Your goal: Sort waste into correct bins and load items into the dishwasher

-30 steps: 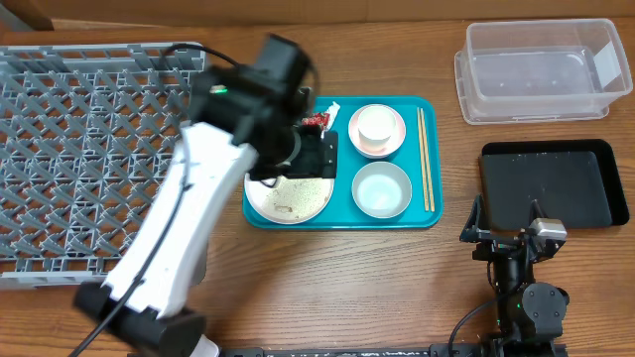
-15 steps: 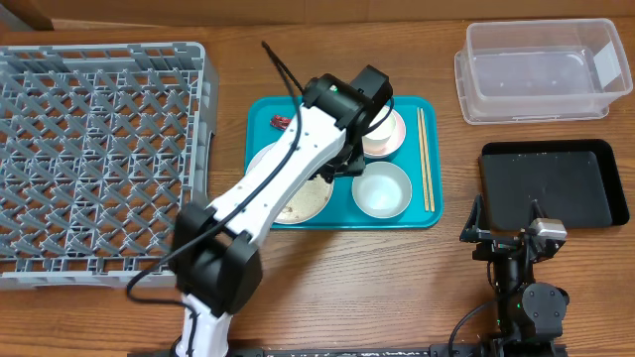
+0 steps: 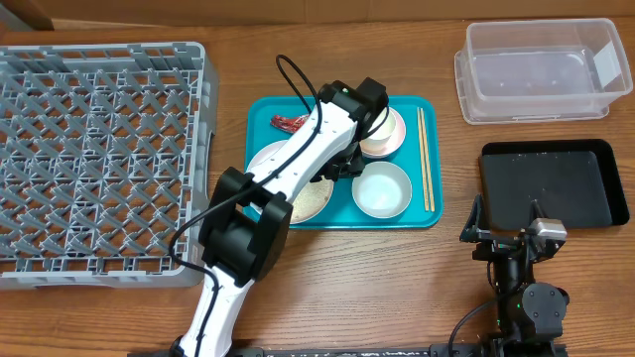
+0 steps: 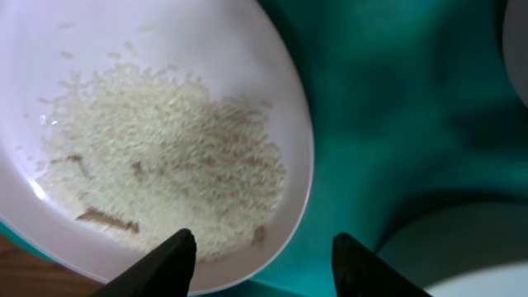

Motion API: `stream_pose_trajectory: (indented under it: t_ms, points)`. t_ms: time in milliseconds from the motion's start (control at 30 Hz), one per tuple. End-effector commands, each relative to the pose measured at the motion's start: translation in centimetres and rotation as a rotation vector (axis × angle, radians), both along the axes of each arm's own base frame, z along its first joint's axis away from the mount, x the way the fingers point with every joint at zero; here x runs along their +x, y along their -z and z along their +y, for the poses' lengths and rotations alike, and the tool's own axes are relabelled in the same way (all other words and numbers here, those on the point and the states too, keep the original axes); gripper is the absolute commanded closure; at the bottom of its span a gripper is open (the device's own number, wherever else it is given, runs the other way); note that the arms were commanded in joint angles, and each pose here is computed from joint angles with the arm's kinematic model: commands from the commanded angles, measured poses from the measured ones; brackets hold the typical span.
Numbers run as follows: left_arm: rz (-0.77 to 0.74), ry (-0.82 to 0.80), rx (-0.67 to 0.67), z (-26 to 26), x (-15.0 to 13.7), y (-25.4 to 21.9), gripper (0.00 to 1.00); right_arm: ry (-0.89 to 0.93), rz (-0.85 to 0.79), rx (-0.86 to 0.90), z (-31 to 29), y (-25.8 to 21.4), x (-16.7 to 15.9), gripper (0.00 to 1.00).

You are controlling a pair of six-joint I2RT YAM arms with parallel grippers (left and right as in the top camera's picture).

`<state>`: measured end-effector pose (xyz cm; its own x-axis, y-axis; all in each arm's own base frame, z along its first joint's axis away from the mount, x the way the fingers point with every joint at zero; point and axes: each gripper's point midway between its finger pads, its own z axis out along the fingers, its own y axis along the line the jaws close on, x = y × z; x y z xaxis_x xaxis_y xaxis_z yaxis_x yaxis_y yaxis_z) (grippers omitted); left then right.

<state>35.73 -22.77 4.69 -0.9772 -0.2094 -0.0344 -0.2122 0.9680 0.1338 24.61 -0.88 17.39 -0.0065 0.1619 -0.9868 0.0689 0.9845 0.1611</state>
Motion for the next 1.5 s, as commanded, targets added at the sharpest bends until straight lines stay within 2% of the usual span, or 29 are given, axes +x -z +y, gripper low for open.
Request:
stream_pose_trajectory:
  t_ms: [0,333,667,800,967,1467]
  points:
    - [0.007,-0.012,0.003,-0.3,0.5,1.3,0.47,0.003,-0.004,0.004,0.0,0.2,0.0,0.00]
    - [-0.008,-0.010,-0.006,-0.7,1.0,2.2,0.61,0.004,-0.004,0.004,0.0,0.2,0.0,0.00]
    - [-0.038,-0.005,0.014,-0.6,1.5,2.1,0.63,0.003,-0.004,0.004,0.0,0.2,0.0,0.00]
    - [-0.053,-0.003,0.025,-0.5,1.8,2.1,0.69,0.003,-0.004,0.004,0.0,0.2,0.0,0.00]
    - [-0.069,0.001,0.034,-0.6,1.9,2.1,0.64,0.004,-0.004,0.004,0.0,0.2,0.0,0.00]
    - [-0.070,0.031,0.033,-1.7,1.3,2.1,0.65,0.003,-0.004,0.004,0.0,0.2,0.0,0.00]
